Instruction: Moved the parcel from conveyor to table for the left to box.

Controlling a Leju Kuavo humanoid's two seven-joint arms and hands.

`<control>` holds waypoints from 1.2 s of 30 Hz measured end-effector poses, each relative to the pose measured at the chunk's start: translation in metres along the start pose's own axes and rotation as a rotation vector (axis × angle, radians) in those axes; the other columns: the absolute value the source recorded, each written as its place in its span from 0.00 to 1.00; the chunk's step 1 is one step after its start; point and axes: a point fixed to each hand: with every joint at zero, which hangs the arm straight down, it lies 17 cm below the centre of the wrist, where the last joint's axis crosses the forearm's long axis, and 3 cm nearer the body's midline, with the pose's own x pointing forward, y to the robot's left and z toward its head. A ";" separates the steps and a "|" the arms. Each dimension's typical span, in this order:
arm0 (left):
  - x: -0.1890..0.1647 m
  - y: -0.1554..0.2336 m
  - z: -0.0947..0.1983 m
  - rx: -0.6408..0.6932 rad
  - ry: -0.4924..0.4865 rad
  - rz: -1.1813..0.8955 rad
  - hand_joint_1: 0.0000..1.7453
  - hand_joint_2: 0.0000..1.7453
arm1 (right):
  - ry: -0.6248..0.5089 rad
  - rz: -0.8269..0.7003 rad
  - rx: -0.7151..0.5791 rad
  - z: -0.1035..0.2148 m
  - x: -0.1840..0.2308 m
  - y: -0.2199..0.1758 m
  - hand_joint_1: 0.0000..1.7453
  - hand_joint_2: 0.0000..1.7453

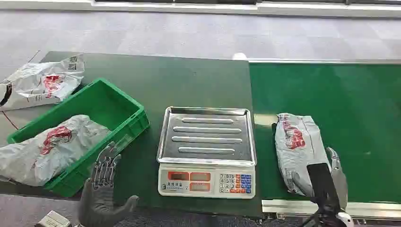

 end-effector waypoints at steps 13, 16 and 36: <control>-0.002 0.012 0.003 0.055 0.008 -0.001 0.00 1.00 | 0.298 0.229 0.200 -0.023 -0.124 0.036 0.00 1.00; -0.002 0.017 0.005 0.072 0.008 -0.009 0.00 1.00 | 0.371 0.301 0.296 -0.025 -0.147 0.056 0.00 1.00; -0.001 0.029 0.010 0.084 0.004 -0.019 0.00 1.00 | 0.245 0.273 0.331 -0.092 -0.101 0.094 1.00 1.00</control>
